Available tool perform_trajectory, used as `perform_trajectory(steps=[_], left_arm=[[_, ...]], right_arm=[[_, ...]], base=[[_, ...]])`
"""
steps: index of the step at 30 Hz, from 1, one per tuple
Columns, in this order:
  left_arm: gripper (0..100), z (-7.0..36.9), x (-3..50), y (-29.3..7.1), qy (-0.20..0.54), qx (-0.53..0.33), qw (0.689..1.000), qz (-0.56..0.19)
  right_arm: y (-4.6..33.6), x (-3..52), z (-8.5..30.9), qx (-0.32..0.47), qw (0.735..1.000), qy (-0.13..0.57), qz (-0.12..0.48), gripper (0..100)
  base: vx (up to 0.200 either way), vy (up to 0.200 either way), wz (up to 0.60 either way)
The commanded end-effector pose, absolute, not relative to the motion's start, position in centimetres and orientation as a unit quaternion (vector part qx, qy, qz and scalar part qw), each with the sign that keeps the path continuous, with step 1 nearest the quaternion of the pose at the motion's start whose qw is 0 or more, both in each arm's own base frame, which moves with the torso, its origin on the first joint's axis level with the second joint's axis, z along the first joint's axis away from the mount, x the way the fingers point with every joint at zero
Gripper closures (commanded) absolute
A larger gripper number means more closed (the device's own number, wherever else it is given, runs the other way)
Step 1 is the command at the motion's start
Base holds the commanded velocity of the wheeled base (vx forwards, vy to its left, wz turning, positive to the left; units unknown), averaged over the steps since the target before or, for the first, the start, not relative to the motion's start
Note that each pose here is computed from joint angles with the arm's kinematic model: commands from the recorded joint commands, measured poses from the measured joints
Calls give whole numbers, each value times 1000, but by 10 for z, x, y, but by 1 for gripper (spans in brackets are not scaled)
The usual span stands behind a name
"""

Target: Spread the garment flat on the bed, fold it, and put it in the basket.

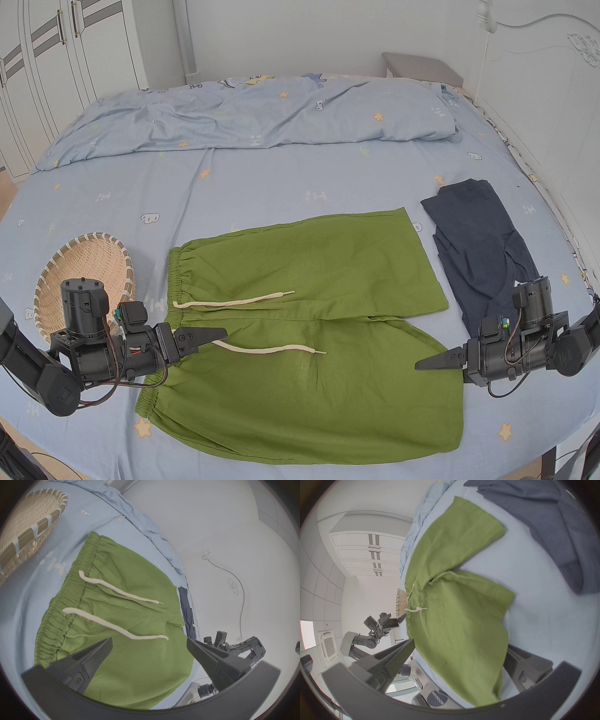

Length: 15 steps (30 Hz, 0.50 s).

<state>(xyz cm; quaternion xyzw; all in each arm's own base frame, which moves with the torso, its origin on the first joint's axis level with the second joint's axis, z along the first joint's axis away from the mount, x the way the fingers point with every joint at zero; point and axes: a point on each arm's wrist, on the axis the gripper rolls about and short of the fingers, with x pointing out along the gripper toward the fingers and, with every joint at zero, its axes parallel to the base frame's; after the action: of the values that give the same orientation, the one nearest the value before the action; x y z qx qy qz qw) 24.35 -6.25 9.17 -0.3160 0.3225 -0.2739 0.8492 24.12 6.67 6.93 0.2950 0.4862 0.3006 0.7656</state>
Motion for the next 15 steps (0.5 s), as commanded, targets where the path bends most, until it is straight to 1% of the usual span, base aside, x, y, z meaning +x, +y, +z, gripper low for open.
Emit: perform_trajectory(steps=[1,2,4,8,10,14,15], left_arm=[[0,78,243,-64,349,-317,840,-269],[0,78,244,-64,350,-317,839,-270],[0,73,245,-64,360,-318,834,-271],[0,73,244,-64,358,-317,835,-271],[0,73,245,-64,356,-317,836,-272],[0,72,244,-64,357,-318,835,-272],[0,72,244,-64,358,-318,835,-271]], right_arm=[[59,256,59,310,773,475,286,0],[58,256,59,311,773,474,286,0],[53,262,57,318,784,453,280,0],[44,267,56,335,795,428,270,0],[36,269,58,342,806,406,264,0],[29,269,59,350,812,393,254,0],[18,270,62,357,822,372,243,0]], base=[[0,0,0],[0,0,0],[0,0,0],[0,0,0],[0,0,0],[0,0,0],[0,0,0]])
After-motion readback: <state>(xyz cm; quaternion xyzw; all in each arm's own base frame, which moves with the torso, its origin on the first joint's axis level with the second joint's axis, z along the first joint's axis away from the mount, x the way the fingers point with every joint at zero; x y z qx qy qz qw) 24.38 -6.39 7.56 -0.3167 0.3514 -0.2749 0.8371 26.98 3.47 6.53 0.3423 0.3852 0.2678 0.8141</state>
